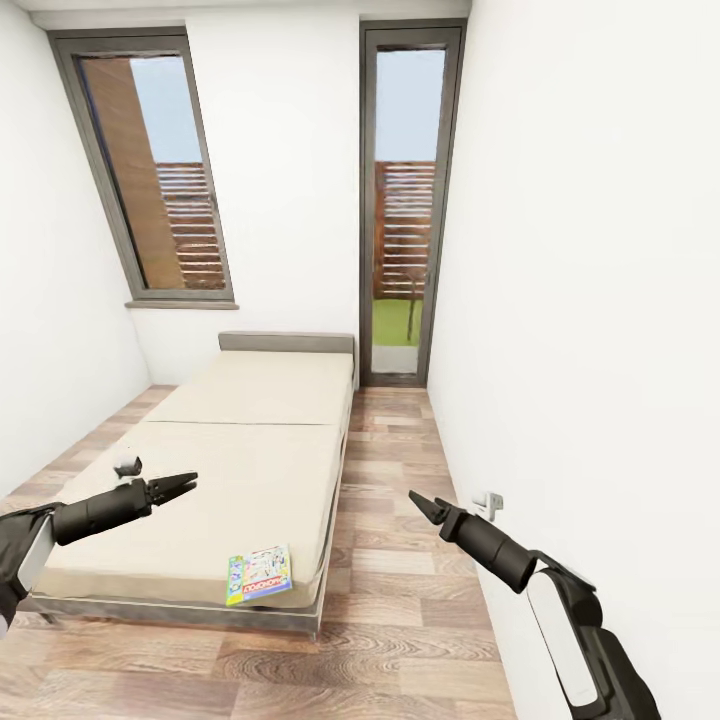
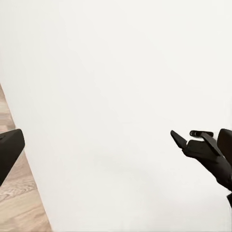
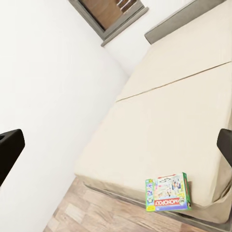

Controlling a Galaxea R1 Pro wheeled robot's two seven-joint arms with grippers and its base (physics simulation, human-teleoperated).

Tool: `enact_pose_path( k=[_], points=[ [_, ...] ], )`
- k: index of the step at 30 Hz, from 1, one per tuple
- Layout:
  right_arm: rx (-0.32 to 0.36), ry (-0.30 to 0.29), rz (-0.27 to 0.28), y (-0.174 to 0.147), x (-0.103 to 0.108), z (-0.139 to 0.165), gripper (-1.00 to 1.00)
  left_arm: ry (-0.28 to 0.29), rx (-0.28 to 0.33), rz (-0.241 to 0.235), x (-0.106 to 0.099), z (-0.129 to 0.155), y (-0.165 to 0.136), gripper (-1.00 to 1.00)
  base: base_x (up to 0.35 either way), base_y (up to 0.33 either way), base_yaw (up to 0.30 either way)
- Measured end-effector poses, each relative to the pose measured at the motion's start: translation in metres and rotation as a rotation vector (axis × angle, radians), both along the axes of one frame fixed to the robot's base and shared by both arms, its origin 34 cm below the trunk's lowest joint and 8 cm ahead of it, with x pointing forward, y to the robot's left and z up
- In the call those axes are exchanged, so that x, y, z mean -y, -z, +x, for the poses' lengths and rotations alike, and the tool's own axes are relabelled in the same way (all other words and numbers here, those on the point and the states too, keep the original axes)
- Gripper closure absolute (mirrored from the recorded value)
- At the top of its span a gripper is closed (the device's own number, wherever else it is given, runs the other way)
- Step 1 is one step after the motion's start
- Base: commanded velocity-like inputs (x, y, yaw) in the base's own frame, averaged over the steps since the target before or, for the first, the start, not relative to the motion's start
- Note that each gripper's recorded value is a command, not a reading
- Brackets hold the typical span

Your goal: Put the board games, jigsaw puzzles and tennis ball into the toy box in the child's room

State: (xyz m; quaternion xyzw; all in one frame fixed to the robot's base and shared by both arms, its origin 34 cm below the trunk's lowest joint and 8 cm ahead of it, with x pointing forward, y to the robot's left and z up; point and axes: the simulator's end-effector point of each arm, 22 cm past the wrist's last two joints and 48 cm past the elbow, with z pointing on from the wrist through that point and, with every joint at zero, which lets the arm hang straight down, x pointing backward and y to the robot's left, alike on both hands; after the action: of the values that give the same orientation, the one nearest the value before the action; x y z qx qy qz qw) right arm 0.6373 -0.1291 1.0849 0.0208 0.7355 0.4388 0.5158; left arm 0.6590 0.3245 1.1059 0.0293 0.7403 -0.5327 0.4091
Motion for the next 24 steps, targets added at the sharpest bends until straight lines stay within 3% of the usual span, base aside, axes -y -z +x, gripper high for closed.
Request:
enact_pose_path(
  k=[9, 24],
  points=[
    [0.002, -0.003, 0.011, -0.002, -0.005, 0.0, -1.0, 0.006, -0.103, -0.017, 0.009, -0.015, 0.037, -1.0, 0.0, 0.0, 0.0],
    [0.005, -0.005, 0.014, -0.004, -0.007, -0.001, -1.0, -0.028, -0.177, -0.01, 0.003, -0.022, 0.069, -1.0, 0.0, 0.0, 0.0]
  ],
)
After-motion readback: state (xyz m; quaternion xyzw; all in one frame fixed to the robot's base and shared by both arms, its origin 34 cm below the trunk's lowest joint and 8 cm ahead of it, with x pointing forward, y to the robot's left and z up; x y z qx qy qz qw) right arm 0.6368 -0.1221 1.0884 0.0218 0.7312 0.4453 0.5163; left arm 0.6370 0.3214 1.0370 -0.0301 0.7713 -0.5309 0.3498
